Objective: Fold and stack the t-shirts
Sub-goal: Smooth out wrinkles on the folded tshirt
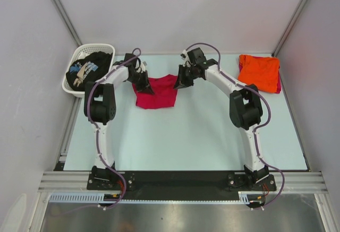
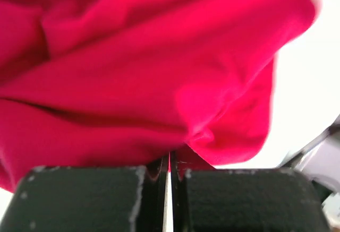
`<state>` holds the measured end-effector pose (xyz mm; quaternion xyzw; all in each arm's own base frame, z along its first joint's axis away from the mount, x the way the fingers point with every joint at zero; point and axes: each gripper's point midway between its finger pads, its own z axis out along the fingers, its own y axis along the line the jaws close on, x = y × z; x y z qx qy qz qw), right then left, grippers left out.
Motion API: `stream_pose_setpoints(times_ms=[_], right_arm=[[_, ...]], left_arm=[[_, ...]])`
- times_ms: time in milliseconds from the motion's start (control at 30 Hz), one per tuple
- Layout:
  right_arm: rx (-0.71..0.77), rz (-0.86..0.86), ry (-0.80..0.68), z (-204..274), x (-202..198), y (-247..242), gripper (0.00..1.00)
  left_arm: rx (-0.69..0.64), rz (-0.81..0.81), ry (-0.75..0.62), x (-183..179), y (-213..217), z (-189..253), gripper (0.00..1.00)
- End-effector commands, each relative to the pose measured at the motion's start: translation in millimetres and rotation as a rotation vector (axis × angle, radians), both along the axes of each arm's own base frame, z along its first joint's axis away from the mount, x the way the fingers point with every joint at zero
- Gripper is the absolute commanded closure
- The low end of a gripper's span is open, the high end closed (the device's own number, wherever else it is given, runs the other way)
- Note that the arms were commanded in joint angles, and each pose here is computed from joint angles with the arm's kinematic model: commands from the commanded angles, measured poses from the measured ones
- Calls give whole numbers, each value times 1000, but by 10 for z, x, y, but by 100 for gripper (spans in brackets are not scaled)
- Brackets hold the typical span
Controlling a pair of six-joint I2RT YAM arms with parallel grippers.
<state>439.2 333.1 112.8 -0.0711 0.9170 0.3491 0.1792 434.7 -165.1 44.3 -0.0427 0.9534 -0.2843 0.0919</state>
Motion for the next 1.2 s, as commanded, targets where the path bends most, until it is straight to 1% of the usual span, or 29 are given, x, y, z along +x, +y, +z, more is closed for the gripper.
stream_pose_setpoints(times_ms=[0, 33, 100, 133, 200, 233, 333, 400, 433, 500, 567, 667, 700, 767, 833, 867, 933, 1033, 1067, 1100, 1167], right_arm=[[47, 12, -45, 107, 108, 157, 100], [56, 18, -39, 90, 108, 178, 100], [61, 9, -24, -22, 147, 234, 100], [79, 13, -29, 35, 183, 276, 100], [86, 10, -9, -25, 213, 329, 100], [96, 11, -26, 42, 261, 357, 100], [92, 9, -29, 24, 283, 386, 100], [88, -1, -24, -46, 305, 387, 100], [92, -9, -16, -74, 316, 390, 100], [100, -9, -10, -121, 337, 424, 100], [91, -6, -4, -207, 333, 464, 100], [71, -21, -46, -259, 380, 486, 100], [55, -31, -34, -387, 350, 465, 100], [73, -67, -89, -374, 460, 486, 100], [64, -97, -106, -464, 535, 456, 100], [56, -106, -106, -536, 570, 466, 100], [65, -119, -140, -464, 685, 502, 100], [49, -148, -150, -515, 806, 473, 100], [67, -157, -173, -428, 885, 485, 100], [69, -163, -170, -451, 918, 482, 100], [94, -191, -194, -329, 1064, 437, 100]], left_arm=[[-67, 85, -182, 659, -107, 412, 100], [-89, 86, -202, 780, -150, 477, 100], [-129, 77, -193, 836, -219, 541, 100], [-140, 71, -186, 845, -246, 567, 100], [-160, 51, -171, 783, -282, 586, 100], [-156, 40, -153, 675, -290, 578, 100], [-94, 23, -155, 485, -180, 477, 100], [-47, 29, -147, 433, -77, 355, 100], [-53, 35, -110, 381, -36, 223, 100], [-82, 25, -78, 336, -44, 137, 100], [-52, 22, -85, 324, -5, 86, 100], [-31, 57, -117, 410, 99, 89, 100], [-39, 80, -126, 467, 165, 99, 100], [-66, 104, -157, 584, 207, 134, 100], [-78, 120, -205, 720, 274, 223, 100], [-113, 110, -217, 748, 244, 287, 100], [-116, 118, -249, 853, 271, 354, 100], [-133, 134, -239, 945, 307, 303, 100], [-146, 153, -229, 967, 315, 297, 100], [-171, 154, -219, 973, 311, 278, 100], [-184, 173, -234, 1044, 316, 282, 100]])
